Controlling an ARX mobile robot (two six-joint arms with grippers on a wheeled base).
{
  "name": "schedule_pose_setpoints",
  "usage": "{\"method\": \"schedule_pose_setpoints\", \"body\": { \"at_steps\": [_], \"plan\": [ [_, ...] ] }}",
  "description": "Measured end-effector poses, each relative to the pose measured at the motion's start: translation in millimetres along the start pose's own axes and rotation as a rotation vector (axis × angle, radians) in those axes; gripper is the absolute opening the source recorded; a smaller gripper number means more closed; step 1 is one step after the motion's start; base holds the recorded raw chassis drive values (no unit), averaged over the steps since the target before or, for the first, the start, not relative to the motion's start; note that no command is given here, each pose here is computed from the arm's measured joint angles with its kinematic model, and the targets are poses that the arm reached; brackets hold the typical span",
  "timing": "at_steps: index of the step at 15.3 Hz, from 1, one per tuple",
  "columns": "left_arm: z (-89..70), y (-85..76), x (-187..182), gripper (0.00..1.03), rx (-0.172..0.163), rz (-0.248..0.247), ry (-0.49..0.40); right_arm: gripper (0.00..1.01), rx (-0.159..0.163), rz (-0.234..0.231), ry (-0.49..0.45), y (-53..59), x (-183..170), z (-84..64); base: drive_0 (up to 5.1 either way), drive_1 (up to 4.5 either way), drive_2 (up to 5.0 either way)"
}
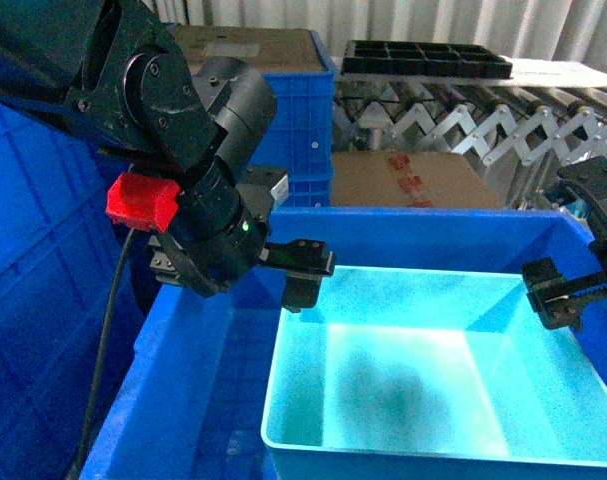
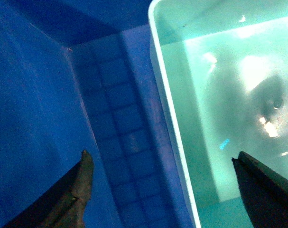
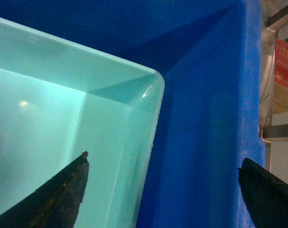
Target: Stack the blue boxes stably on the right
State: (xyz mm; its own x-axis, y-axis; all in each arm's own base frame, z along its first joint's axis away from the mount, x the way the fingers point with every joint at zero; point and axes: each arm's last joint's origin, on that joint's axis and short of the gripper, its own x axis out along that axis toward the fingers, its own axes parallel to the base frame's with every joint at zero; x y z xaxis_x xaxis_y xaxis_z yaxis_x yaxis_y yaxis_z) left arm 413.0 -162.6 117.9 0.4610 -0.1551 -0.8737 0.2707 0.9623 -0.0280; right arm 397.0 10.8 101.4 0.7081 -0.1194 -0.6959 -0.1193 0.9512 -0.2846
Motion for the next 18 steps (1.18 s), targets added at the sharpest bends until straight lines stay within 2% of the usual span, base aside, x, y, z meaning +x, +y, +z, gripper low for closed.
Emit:
{"method": "schedule_pose_setpoints", "body": {
  "at_steps": [1,2,3,5,6,8,10,12,13,15,17,18],
  "plan": [
    [0.0,0.3,0,0.95,0.0,0.0,0.0,1.0,0.0,0.001,0.0,0.2,0,0.0,0.0,0.0,0.0],
    [0.1,1.7,0,1.0,-0.001,0.003,0.0,0.98,-0.001,0.001,0.0,0.4,0,0.1,0.0,0.0,0.0],
    [0.2,3.2,0,0.97,-0.003,0.004,0.0,0.98,0.0,0.001,-0.001,0.3,0,0.2,0.0,0.0,0.0],
    [0.2,2.4,0,0.98,-0.001,0.003,0.0,0.98,0.0,0.001,-0.003,0.0,0,0.3,0.0,0.0,0.0],
    [4.1,3.2,-2,0.98,-0.005,0.005,-0.022,0.98,-0.009,0.02,-0.034,-0.5,0,5.4,0.0,0.0,0.0],
    [16.3,7.5,-17,0.98,-0.017,-0.005,-0.074,0.98,-0.009,0.029,-0.088,-3.9,-5,17.5,0.0,0.0,0.0],
    [37.0,12.1,-49,0.98,-0.029,-0.019,-0.177,0.98,-0.004,0.043,-0.155,-9.3,-18,33.5,0.0,0.0,0.0],
    [47.6,25.1,-91,0.98,-0.05,-0.015,-0.276,0.98,0.003,0.057,-0.241,-19.3,-39,53.4,0.0,0.0,0.0],
    [43.4,33.1,-105,0.98,-0.06,-0.024,-0.29,0.98,0.004,0.059,-0.268,-23.6,-50,59.5,0.0,0.0,0.0],
    [20.5,53.7,-134,0.98,-0.094,-0.004,-0.279,0.98,0.012,0.062,-0.368,-40.9,-83,73.2,0.0,0.0,0.0],
    [3.3,56.1,-166,0.98,-0.1,0.01,-0.304,0.98,0.029,0.035,-0.444,-59.0,-123,74.8,0.0,0.0,0.0],
    [0.8,53.5,-186,0.98,-0.095,0.013,-0.366,0.98,0.036,0.019,-0.476,-67.0,-143,73.5,0.0,0.0,0.0]
  ]
}}
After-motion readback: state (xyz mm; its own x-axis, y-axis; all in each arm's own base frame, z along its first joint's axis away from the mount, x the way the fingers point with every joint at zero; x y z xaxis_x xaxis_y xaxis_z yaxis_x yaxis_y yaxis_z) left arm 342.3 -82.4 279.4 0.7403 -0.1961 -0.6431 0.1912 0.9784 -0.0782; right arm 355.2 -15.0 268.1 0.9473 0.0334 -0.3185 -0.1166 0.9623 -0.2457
